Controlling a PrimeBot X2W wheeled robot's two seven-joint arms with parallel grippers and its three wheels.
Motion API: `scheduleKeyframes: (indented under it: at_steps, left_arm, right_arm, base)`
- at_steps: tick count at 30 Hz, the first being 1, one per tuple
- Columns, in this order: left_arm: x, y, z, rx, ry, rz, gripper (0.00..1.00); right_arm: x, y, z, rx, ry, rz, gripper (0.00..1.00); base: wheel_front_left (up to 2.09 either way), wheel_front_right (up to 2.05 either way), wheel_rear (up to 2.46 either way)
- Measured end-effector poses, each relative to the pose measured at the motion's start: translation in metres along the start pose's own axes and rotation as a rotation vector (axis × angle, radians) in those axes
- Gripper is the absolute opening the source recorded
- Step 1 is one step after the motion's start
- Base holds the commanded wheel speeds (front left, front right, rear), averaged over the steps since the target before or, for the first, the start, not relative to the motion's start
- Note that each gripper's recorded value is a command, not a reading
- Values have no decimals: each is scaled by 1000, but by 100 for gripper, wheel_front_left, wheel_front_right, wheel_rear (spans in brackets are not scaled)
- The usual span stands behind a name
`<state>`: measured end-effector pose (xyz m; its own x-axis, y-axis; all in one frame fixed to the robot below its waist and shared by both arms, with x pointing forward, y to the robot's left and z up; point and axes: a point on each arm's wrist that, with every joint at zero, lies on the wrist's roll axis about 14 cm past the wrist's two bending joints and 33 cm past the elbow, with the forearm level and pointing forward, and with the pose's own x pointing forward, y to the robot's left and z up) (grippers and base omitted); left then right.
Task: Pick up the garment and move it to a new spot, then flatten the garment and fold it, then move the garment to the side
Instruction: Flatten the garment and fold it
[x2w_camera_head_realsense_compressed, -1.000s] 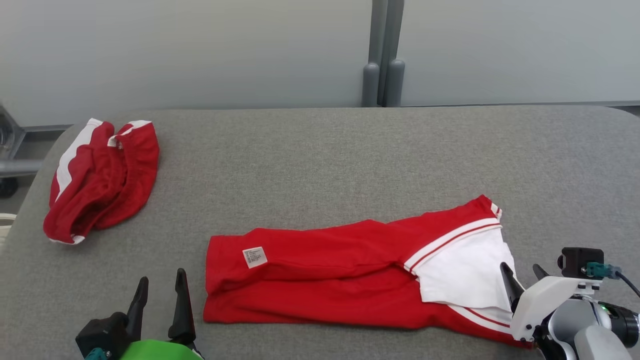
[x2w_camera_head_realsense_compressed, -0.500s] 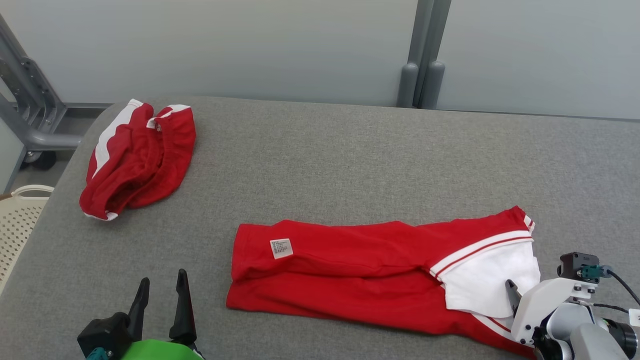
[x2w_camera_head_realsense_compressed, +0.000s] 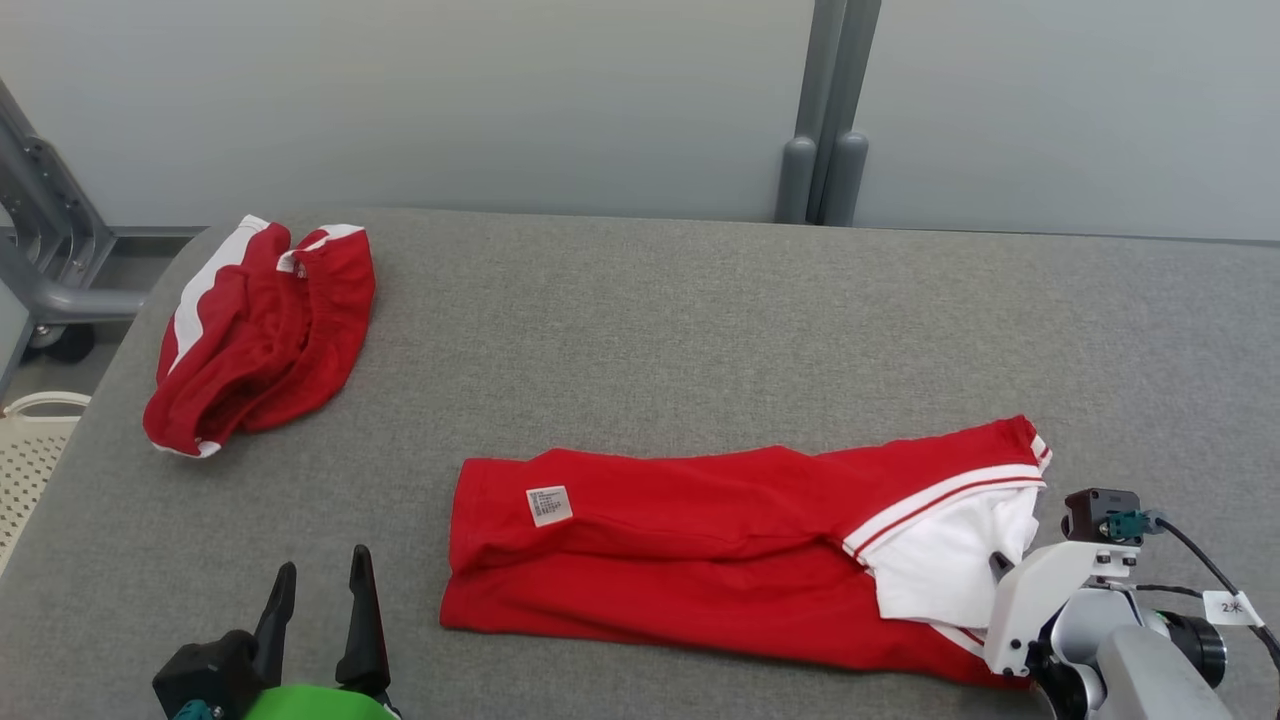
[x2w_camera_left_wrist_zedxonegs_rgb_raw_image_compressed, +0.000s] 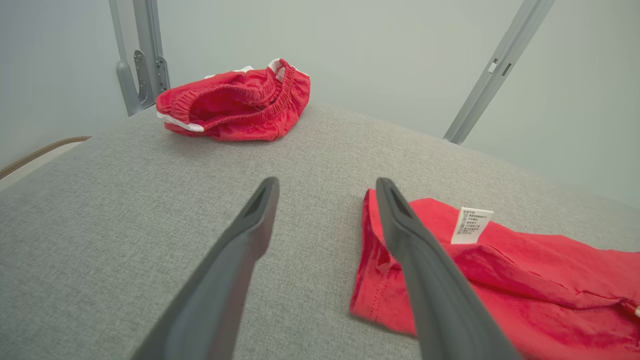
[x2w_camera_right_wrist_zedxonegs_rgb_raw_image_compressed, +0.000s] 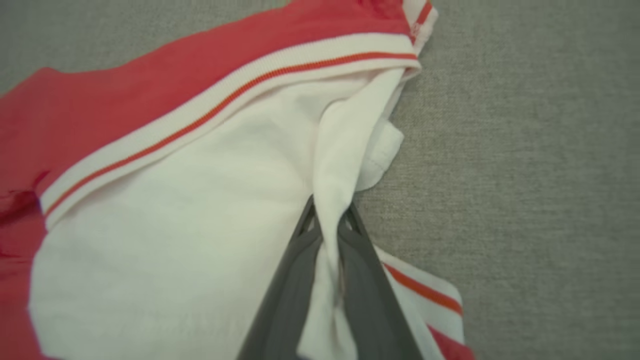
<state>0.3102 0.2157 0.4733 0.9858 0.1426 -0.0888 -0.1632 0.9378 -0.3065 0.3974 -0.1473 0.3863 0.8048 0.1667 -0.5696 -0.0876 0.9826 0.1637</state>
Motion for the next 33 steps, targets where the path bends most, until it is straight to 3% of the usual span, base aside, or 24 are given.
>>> scheduleKeyframes:
  at_steps: [7, 15, 19, 25, 33]
  left_arm:
    - [3, -12, -3, 4, 11, -34, 100]
    - [11, -33, -8, 7, 29, -99, 100]
    - [13, -40, -10, 9, 38, -118, 100]
    - [14, -49, -14, 8, 51, -146, 100]
    - [16, -53, -12, 12, 45, -157, 100]
  right_arm:
    - [-12, -30, 19, 7, -82, -58, 0]
    - [-47, -108, 49, 31, -197, -221, 0]
    - [-61, -130, 60, 34, -236, -270, 0]
    - [-66, -114, 81, 44, -313, -233, 0]
    - [-72, -63, 104, 0, -392, -107, 0]
  base:
    - [0, 0, 0]
    - [0, 0, 0]
    - [0, 0, 0]
    - [0, 0, 0]
    - [0, 0, 0]
